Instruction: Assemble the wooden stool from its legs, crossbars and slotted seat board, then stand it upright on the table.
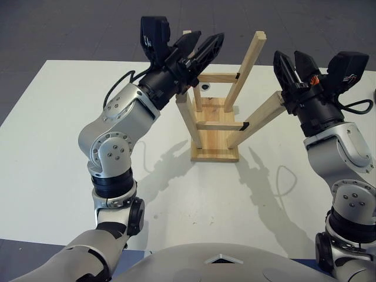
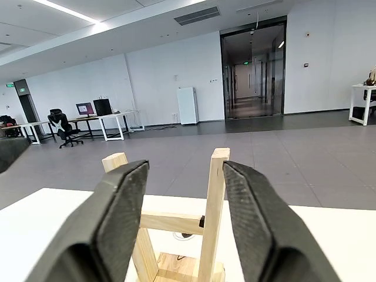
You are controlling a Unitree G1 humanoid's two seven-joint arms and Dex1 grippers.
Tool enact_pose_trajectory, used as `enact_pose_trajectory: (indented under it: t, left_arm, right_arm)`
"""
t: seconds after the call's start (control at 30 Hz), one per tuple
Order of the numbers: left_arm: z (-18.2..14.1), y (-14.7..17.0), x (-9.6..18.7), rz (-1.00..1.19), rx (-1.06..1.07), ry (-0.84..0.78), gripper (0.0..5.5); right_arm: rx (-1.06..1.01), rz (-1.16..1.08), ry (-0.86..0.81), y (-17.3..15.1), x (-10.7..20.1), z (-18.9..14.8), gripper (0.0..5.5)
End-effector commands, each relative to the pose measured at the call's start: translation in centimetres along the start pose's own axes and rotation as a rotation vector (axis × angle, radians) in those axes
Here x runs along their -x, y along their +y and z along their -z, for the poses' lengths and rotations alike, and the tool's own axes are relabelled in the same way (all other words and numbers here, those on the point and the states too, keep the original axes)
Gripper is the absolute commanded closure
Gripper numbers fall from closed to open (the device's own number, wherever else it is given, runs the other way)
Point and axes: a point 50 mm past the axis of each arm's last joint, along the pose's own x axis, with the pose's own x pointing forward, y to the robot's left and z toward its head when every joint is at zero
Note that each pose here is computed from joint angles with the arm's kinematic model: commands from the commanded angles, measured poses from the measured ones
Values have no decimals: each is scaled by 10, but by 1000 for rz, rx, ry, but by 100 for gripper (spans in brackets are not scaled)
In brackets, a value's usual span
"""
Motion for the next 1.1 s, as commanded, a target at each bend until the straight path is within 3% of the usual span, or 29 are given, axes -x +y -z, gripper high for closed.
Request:
enact_pose_trajectory:
  t: [0.03,0.2,0.33,0.43,0.7,1.03,1.1]
  left_arm:
    - [-5,3,-5,-19,0,-21,347]
    - [-4,-2,-12,-4,26,-35,432]
    - [-21,-4,-12,18,29,-101,498]
    - [-14,1,-4,-1,20,-66,548]
    - [56,17,11,-99,33,173,548]
    - [50,15,6,-108,74,113,548]
    - [39,16,3,-101,85,63,550]
  right_arm:
    - [4,-15,-49,3,-4,-11,402]
    - [11,-28,-163,3,-8,-35,484]
    - [3,-45,-219,5,-8,-47,547]
    - [-16,-70,-162,8,-5,-35,550]
    - [-24,-65,212,-3,12,45,550]
    - [-148,-106,-38,-1,8,11,550]
    - [-208,-135,-151,0,7,-8,518]
